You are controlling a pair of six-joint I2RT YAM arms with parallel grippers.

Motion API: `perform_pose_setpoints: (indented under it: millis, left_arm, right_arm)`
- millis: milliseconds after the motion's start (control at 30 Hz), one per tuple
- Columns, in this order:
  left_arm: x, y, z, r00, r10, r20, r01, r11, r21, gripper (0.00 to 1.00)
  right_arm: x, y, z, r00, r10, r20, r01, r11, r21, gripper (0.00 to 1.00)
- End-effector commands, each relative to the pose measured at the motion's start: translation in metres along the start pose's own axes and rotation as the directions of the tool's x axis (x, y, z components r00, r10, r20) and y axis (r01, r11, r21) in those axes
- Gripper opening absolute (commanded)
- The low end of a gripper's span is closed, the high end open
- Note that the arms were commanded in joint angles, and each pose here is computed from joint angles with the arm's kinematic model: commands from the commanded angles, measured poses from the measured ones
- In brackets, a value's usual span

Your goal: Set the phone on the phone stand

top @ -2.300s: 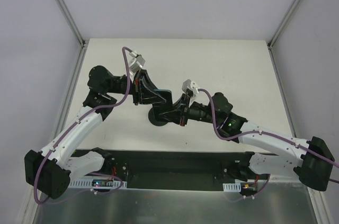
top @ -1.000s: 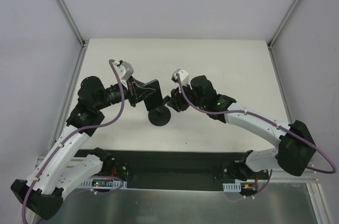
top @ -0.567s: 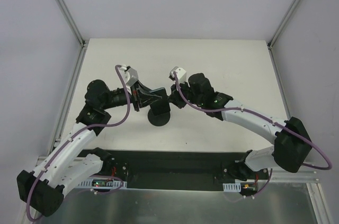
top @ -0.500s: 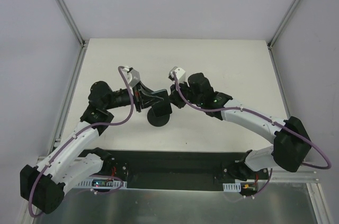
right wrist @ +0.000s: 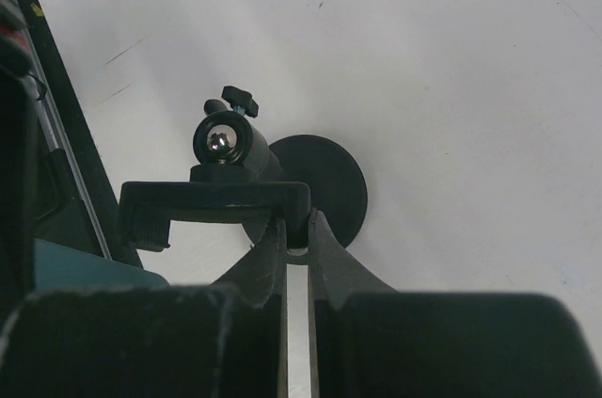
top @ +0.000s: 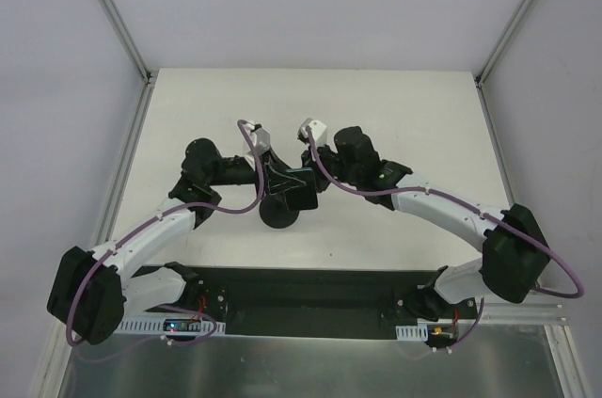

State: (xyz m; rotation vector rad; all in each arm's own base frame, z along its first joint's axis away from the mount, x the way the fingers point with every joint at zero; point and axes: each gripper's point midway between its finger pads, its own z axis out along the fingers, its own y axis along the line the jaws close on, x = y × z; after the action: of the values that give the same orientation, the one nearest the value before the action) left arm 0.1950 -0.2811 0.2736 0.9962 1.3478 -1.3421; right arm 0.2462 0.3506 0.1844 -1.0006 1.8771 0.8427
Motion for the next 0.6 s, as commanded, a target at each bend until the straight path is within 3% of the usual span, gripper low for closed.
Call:
perform_pose_setpoints:
  millis: [0,333,567]
  left_arm:
    - [-0.016,-0.004,0.009,0.989,0.146,0.031,-0.148,0.983,0.104,0.00]
    - [0.000,0.006,0.005,0.992,0.123,-0.034,-0.117,0.984,0.135,0.00]
    - [0.006,0.013,0.004,0.995,0.087,-0.048,-0.081,0.989,0.121,0.00]
  right_arm:
    - [-0.030,0.034,-0.004,0.996,-0.047,0.081,0.061,0.982,-0.178,0.00]
    - [-0.031,0.051,-0.009,0.992,-0.078,0.100,0.106,0.945,-0.308,0.00]
    - [-0.035,0.048,-0.012,0.991,-0.083,0.109,0.112,0.948,-0.299,0.00]
